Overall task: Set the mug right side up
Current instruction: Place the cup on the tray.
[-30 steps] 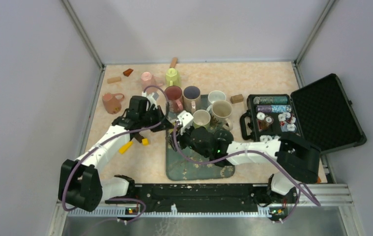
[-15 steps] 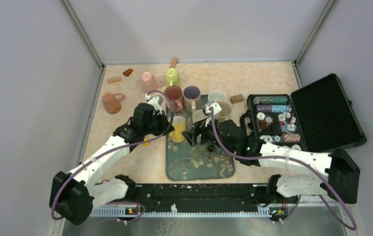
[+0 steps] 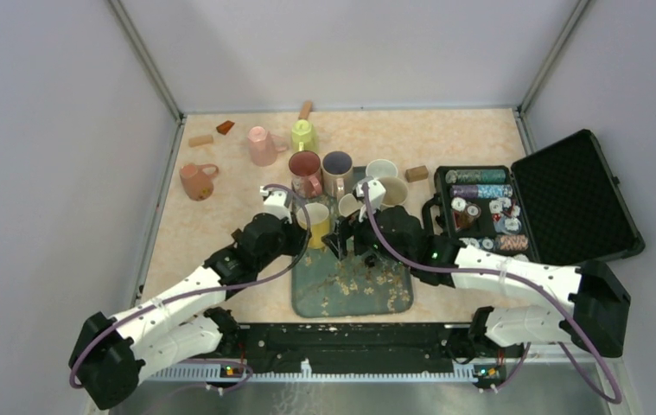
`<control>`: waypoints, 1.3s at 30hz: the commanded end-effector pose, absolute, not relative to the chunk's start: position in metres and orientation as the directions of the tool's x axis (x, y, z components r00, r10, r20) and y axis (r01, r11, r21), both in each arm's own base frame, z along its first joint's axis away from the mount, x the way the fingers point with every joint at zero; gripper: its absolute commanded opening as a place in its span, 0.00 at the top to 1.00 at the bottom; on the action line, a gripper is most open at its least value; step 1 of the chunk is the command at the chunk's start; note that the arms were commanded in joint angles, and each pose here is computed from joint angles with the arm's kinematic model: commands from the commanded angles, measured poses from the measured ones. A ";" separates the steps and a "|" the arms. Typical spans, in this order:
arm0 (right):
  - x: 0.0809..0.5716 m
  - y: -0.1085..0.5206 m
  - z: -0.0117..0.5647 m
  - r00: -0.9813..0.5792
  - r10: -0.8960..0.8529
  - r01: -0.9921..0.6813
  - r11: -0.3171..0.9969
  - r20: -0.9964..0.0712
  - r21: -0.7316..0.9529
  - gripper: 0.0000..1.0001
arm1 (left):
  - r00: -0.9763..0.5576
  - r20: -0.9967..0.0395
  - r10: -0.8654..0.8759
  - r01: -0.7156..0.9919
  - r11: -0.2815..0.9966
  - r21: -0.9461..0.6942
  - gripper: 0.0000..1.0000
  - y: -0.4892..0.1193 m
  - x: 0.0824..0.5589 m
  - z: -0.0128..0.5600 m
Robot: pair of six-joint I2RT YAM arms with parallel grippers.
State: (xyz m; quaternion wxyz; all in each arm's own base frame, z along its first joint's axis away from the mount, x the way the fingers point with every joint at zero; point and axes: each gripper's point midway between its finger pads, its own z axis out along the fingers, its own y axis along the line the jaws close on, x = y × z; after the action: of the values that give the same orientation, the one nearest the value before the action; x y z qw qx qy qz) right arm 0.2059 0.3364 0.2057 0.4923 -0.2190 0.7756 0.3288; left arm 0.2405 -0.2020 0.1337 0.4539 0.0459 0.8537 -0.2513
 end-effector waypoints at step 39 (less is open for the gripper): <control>0.226 0.340 0.231 -0.416 -0.004 -0.666 0.682 -0.909 0.302 0.01 | -0.603 -0.785 -0.142 0.146 0.948 -0.284 0.18 -0.177 0.240 0.129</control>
State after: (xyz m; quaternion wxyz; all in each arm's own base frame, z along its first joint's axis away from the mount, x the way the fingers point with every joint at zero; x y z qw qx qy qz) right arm 0.2170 0.3381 0.1954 0.4678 -0.2274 0.7921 0.3194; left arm 0.2408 -0.1721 0.0929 0.4370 0.0144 0.8892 -0.1346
